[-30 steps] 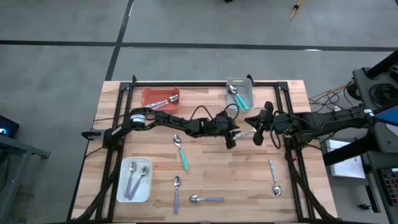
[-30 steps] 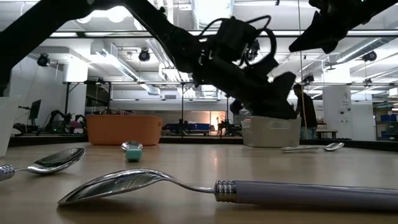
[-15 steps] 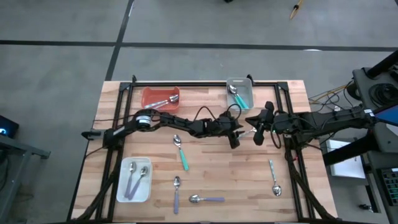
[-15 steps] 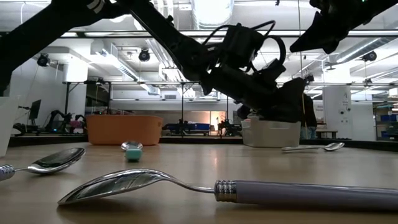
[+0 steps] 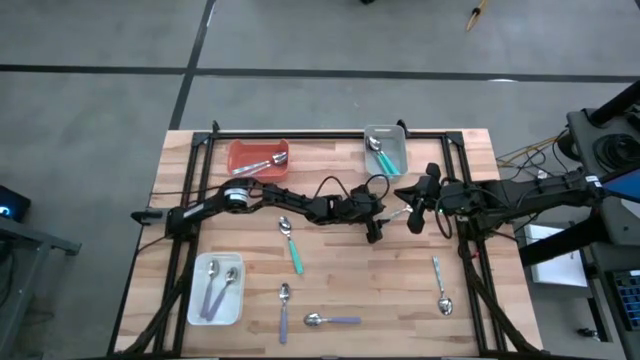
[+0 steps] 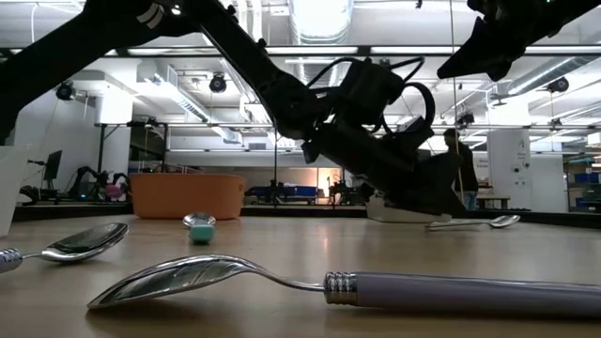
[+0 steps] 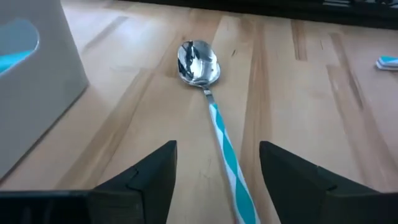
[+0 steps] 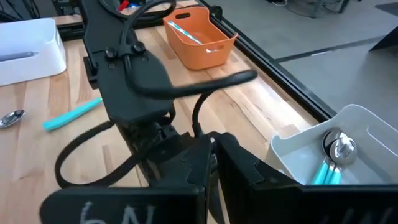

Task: Sort silverware by color (type)
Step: Put the top blue patterned spoon into the orange bin

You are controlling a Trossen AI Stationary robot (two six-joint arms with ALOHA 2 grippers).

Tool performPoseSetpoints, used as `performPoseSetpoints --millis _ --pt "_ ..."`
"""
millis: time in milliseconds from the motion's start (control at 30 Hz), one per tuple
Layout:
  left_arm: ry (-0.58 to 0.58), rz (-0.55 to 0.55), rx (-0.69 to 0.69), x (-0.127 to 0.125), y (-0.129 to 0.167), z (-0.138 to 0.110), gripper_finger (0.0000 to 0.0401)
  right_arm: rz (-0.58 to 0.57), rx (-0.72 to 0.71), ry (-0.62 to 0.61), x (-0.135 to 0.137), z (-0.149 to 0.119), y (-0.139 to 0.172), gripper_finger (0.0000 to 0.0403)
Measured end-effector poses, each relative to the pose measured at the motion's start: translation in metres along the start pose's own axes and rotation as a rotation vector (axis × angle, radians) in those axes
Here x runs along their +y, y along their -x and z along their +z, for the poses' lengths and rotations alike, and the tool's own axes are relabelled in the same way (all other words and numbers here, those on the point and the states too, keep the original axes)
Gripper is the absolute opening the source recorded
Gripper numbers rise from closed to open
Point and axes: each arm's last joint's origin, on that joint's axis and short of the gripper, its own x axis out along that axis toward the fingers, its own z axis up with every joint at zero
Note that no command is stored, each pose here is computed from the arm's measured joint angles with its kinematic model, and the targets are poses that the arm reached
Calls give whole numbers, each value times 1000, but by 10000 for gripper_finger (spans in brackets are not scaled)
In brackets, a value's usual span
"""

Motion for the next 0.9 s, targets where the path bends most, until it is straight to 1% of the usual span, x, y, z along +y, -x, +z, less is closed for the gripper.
performPoseSetpoints --millis 500,700,900 --pt "-15 8 64 2 -8 -19 204 1 -2 -1 0 0 0 18" --pt "-13 25 97 4 -8 -23 184 1 -2 0 0 0 0 18" --pt "-20 38 151 5 -6 -24 151 0 -1 2 0 0 0 18"
